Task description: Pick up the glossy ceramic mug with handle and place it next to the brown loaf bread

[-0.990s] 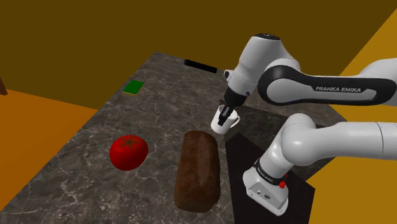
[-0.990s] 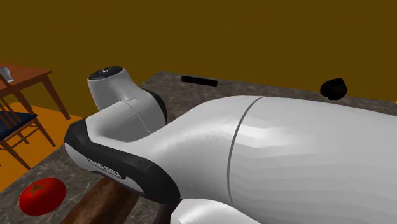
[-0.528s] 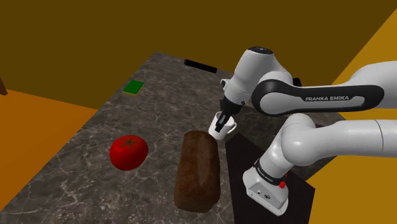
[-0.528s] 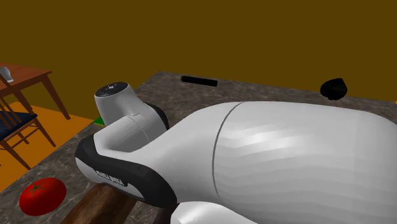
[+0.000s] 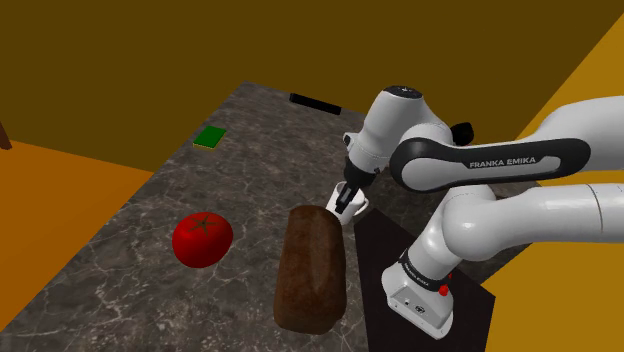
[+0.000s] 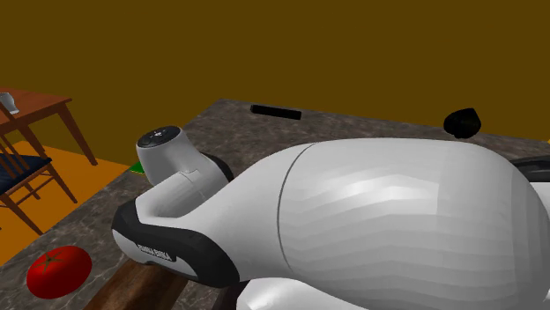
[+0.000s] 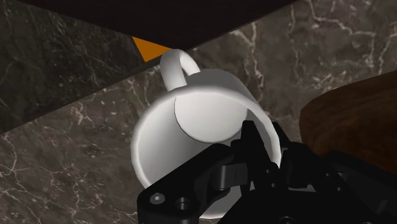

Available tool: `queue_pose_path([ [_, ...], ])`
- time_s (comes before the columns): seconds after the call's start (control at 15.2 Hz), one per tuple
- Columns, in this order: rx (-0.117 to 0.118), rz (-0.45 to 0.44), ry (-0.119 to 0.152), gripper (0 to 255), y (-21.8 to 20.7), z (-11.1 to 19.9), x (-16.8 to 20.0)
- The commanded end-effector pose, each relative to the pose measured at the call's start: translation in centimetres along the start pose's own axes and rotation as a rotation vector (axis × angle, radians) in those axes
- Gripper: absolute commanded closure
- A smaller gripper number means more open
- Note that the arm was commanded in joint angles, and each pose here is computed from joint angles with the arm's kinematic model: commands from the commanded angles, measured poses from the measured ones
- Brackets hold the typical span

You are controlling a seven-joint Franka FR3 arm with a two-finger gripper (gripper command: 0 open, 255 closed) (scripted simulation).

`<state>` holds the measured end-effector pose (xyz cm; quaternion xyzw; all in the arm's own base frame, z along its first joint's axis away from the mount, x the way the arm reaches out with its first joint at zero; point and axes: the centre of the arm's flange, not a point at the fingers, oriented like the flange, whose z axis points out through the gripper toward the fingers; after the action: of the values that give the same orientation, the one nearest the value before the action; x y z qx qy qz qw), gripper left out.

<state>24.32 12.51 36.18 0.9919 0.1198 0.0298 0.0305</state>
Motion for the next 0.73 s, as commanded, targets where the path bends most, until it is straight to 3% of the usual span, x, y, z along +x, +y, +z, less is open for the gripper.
queue_pose_path([
  [0.0, 0.000, 0.000, 0.000, 255, 0.0, 0.0, 0.0],
  [0.13, 0.000, 0.000, 0.000, 255, 0.0, 0.0, 0.0],
  [0.2, 0.000, 0.000, 0.000, 0, 0.0, 0.0, 0.0],
  [0.53, 0.000, 0.000, 0.000, 0, 0.0, 0.0, 0.0],
  [0.66, 0.000, 0.000, 0.000, 0, 0.0, -2.6, 0.0],
])
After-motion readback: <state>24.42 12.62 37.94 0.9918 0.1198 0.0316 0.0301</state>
